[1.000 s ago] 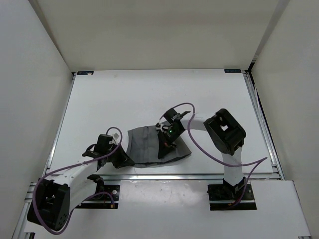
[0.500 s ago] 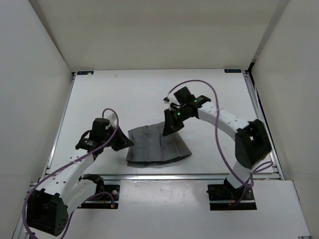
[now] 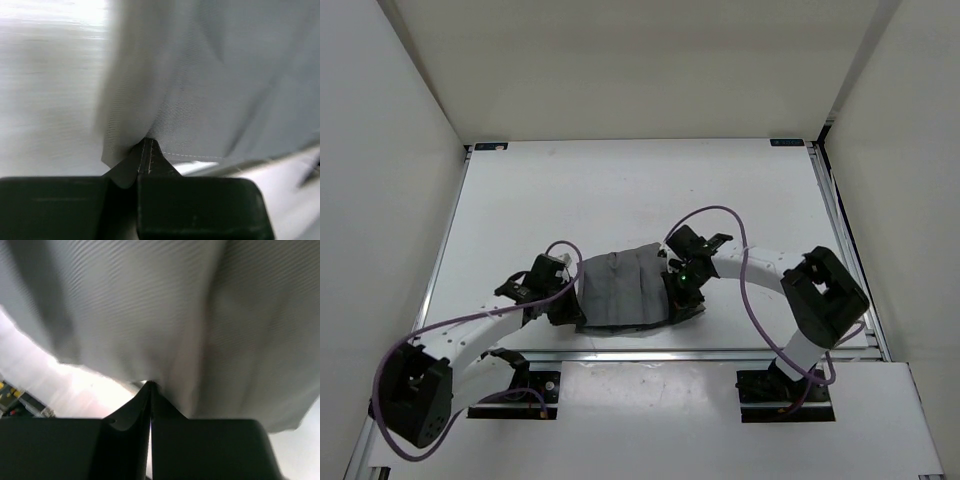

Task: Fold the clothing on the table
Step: Fold the skirt

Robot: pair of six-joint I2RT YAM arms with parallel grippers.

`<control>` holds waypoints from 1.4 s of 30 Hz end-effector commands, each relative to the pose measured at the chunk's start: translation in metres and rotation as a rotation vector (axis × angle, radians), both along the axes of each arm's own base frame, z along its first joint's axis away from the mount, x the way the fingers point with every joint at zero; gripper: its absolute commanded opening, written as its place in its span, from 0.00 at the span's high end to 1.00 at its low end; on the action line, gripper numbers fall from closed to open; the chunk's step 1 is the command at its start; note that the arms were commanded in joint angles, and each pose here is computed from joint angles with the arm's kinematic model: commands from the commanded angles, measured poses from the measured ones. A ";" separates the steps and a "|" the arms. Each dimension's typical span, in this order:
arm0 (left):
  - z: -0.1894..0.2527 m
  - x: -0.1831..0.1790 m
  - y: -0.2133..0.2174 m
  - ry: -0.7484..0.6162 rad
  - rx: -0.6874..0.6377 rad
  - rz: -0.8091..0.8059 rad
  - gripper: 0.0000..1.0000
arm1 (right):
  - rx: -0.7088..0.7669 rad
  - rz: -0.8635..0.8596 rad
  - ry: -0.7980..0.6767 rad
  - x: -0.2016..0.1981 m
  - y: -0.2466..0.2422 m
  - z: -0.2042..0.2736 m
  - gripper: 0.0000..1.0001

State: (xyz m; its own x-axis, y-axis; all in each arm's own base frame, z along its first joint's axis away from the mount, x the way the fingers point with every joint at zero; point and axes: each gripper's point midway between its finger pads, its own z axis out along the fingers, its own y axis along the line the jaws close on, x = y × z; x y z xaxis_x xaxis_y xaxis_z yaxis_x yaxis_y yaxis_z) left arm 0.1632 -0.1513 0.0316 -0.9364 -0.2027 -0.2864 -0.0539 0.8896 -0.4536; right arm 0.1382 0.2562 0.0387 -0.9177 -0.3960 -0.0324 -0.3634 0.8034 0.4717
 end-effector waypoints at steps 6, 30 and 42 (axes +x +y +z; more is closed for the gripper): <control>-0.029 0.036 0.011 0.001 0.184 0.017 1.00 | -0.008 -0.108 -0.087 0.073 0.001 -0.034 1.00; 0.086 0.089 0.030 -0.215 0.133 0.021 0.61 | 0.188 -0.404 -0.431 0.137 -0.061 0.112 0.51; 0.066 0.041 0.046 -0.182 0.047 0.048 0.64 | 0.262 -0.568 -0.451 0.138 -0.116 0.129 0.32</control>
State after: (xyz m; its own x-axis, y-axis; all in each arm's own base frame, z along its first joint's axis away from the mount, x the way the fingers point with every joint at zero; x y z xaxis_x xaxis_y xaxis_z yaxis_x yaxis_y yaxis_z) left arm 0.2100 -0.0995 0.1036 -0.8315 -0.2471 -0.4975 -0.0377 0.9186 -0.3933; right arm 0.2749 0.1363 0.1517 -0.8633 0.2209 -0.4539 -0.0891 0.8184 0.5677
